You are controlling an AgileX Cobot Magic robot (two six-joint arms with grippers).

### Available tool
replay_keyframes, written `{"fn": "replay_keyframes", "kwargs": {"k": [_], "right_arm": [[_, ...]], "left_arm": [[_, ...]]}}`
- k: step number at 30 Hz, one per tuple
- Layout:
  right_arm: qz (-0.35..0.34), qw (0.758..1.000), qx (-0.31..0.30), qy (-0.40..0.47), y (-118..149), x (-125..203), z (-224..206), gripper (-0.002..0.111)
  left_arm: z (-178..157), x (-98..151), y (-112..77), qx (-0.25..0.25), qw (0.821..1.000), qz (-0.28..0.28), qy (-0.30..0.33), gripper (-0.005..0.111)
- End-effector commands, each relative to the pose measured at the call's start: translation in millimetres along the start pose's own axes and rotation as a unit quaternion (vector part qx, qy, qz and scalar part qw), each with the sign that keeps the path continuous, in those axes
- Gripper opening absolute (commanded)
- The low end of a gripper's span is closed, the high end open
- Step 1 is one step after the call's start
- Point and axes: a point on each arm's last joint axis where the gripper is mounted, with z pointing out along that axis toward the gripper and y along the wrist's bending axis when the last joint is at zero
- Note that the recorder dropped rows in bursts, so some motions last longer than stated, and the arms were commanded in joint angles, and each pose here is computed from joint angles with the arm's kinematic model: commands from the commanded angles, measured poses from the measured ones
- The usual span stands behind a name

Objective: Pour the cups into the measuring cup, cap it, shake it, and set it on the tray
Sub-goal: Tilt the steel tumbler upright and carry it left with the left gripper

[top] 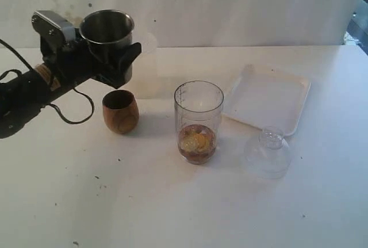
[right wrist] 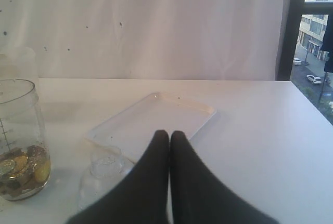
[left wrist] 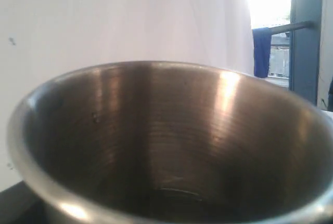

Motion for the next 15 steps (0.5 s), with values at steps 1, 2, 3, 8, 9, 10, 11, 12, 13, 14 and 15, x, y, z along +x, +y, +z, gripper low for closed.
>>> {"fn": "replay_keyframes", "kwargs": {"k": [1, 2, 3, 8, 9, 10, 11, 12, 13, 14, 15], "right_arm": [[0.000, 1.000, 0.002, -0.002, 0, 0, 0, 0.000], [0.000, 1.000, 0.002, -0.002, 0, 0, 0, 0.000], [0.000, 1.000, 0.002, -0.002, 0, 0, 0, 0.000], [0.000, 1.000, 0.002, -0.002, 0, 0, 0, 0.000], [0.000, 1.000, 0.002, -0.002, 0, 0, 0, 0.000], [0.000, 1.000, 0.002, -0.002, 0, 0, 0, 0.000], [0.000, 1.000, 0.002, -0.002, 0, 0, 0, 0.000], [0.000, 1.000, 0.002, -0.002, 0, 0, 0, 0.000], [0.000, 1.000, 0.002, -0.002, 0, 0, 0, 0.000], [0.000, 1.000, 0.002, -0.002, 0, 0, 0, 0.000], [0.000, 1.000, 0.002, -0.002, 0, 0, 0, 0.000]], "left_arm": [[-19, -17, 19.4, -0.041, 0.998, 0.002, -0.037, 0.000], [-27, -15, 26.8, -0.059, 0.998, -0.002, -0.032, 0.000], [-30, -13, 29.5, -0.069, 0.997, -0.006, -0.029, 0.000], [-56, -2, 50.6, -0.130, 0.992, -0.010, -0.005, 0.000], [-60, 0, 53.9, -0.140, 0.990, -0.012, -0.003, 0.000], [-64, 2, 56.0, -0.149, 0.989, -0.016, 0.001, 0.000], [-65, 5, 57.9, -0.154, 0.988, -0.018, 0.004, 0.000], [-65, 10, 59.7, -0.165, 0.986, -0.025, 0.008, 0.000], [-66, 16, 61.1, -0.172, 0.985, -0.027, 0.015, 0.000], [-66, 24, 61.3, -0.173, 0.984, -0.021, 0.027, 0.000], [-66, 29, 61.3, -0.173, 0.984, -0.016, 0.034, 0.000]]}}
